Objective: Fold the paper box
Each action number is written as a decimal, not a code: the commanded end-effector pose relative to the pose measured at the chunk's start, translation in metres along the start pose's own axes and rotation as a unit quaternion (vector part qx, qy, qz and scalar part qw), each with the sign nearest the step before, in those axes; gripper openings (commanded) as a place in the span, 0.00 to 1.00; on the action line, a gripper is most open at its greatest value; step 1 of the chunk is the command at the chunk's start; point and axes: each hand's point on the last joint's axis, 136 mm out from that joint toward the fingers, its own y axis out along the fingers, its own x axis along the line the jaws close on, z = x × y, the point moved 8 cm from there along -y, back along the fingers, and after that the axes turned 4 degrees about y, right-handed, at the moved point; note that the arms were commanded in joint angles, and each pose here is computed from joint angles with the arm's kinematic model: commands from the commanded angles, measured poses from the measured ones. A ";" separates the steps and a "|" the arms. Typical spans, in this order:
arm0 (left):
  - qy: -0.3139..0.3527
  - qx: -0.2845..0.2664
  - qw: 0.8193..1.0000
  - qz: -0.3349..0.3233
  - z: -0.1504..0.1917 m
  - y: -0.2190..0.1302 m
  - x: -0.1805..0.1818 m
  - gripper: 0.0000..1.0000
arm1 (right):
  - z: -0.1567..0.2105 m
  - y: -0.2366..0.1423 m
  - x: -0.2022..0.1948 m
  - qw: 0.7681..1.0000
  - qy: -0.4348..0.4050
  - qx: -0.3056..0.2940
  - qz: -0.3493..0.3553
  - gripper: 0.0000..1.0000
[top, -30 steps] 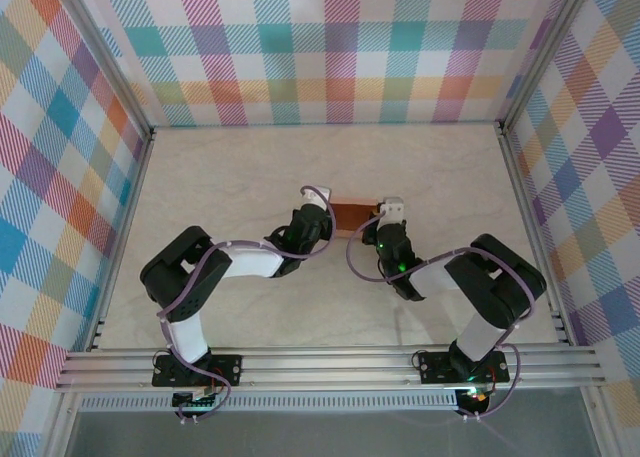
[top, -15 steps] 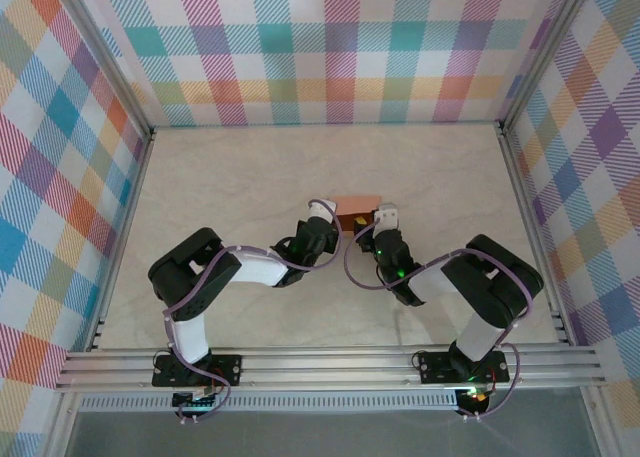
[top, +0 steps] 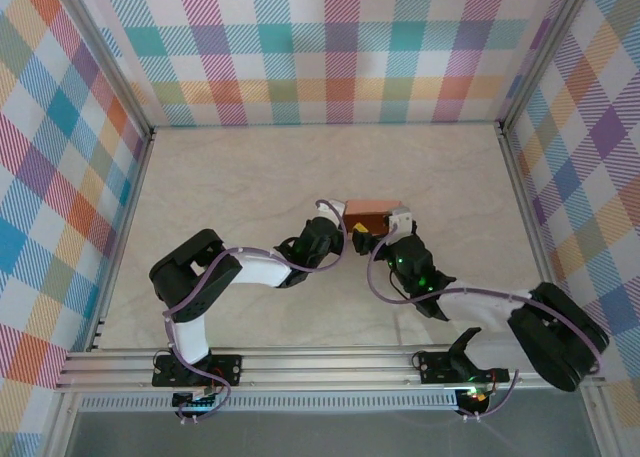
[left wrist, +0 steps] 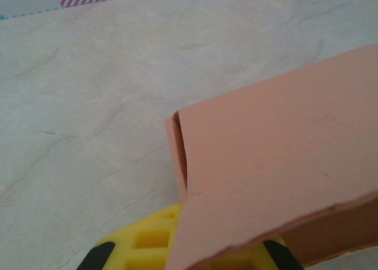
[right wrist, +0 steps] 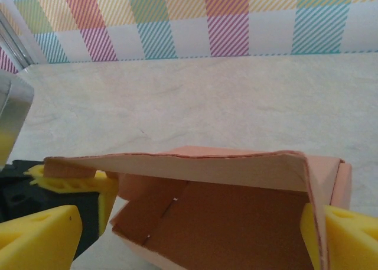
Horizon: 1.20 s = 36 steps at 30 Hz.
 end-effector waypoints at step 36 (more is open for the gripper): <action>0.059 0.034 0.997 0.019 0.017 -0.017 -0.004 0.70 | -0.049 0.015 -0.047 0.957 0.205 0.197 0.058 0.93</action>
